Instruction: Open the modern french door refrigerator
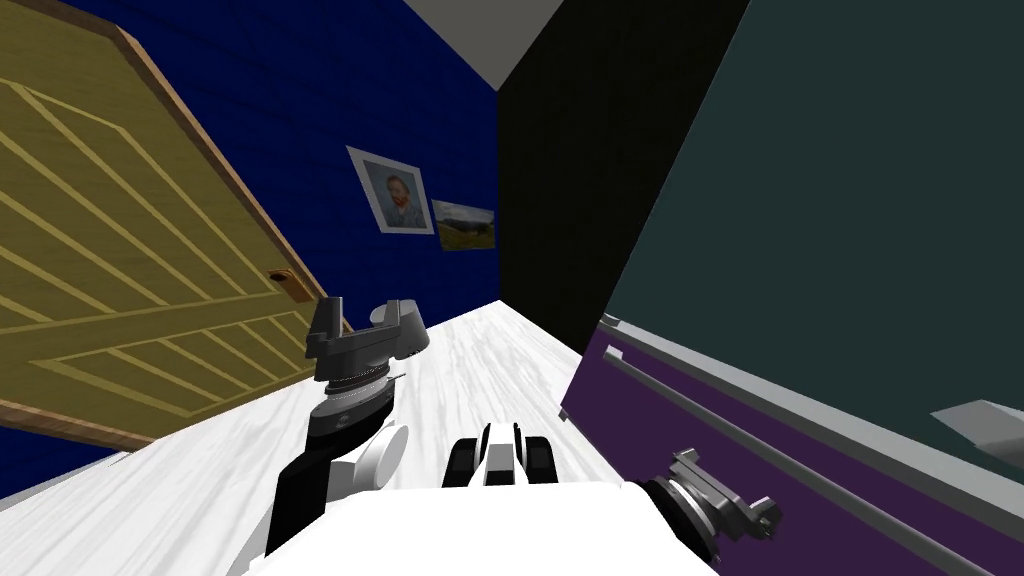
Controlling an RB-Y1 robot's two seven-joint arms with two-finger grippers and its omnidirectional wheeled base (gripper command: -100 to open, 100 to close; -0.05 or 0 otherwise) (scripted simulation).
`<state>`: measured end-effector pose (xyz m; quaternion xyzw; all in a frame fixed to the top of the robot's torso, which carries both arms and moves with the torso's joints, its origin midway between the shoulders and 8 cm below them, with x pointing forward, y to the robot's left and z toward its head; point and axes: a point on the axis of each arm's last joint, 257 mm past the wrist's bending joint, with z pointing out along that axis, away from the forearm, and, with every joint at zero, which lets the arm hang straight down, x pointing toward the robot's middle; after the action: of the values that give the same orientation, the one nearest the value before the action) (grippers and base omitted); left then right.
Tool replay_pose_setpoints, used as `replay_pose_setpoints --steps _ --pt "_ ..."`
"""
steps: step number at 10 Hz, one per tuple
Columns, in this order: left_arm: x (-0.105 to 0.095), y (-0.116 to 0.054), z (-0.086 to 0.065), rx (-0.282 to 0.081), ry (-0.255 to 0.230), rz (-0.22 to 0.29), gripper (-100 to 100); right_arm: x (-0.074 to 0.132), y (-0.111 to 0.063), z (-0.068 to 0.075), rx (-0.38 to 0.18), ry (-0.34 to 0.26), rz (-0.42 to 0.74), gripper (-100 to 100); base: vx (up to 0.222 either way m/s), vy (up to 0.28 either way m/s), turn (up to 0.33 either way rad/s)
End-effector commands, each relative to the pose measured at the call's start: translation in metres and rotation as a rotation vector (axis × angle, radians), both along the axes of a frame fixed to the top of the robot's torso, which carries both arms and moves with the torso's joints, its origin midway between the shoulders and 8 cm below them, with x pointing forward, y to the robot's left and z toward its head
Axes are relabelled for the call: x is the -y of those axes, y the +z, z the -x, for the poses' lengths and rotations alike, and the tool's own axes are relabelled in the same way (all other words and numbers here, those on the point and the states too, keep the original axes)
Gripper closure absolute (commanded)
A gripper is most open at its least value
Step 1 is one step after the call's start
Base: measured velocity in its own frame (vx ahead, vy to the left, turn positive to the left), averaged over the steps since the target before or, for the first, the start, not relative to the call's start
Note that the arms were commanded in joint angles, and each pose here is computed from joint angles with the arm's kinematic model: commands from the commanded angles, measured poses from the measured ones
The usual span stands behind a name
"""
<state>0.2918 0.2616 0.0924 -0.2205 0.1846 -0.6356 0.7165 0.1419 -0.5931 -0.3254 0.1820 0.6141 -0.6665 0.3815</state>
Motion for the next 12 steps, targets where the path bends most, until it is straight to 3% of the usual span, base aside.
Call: replay_pose_setpoints --steps 1,3,6,12 --pt "0.0 0.0 0.0 0.0 0.0 0.0 0 -0.006 0.008 0.013 -0.048 -0.018 0.09 -100 0.123 0.005 0.158" --pt "0.0 0.0 0.0 0.0 0.0 0.0 0 -0.008 0.017 0.017 -0.043 -0.031 0.128 -100 0.091 0.007 0.034" --pt "0.0 0.0 0.0 0.0 0.0 0.0 0 -0.022 0.025 0.029 -0.102 -0.034 0.233 -100 0.082 -0.005 0.133" --pt "0.0 0.0 0.0 0.0 0.0 0.0 0 -0.051 0.04 0.044 -0.157 -0.032 0.388 -100 0.096 -0.017 0.109"
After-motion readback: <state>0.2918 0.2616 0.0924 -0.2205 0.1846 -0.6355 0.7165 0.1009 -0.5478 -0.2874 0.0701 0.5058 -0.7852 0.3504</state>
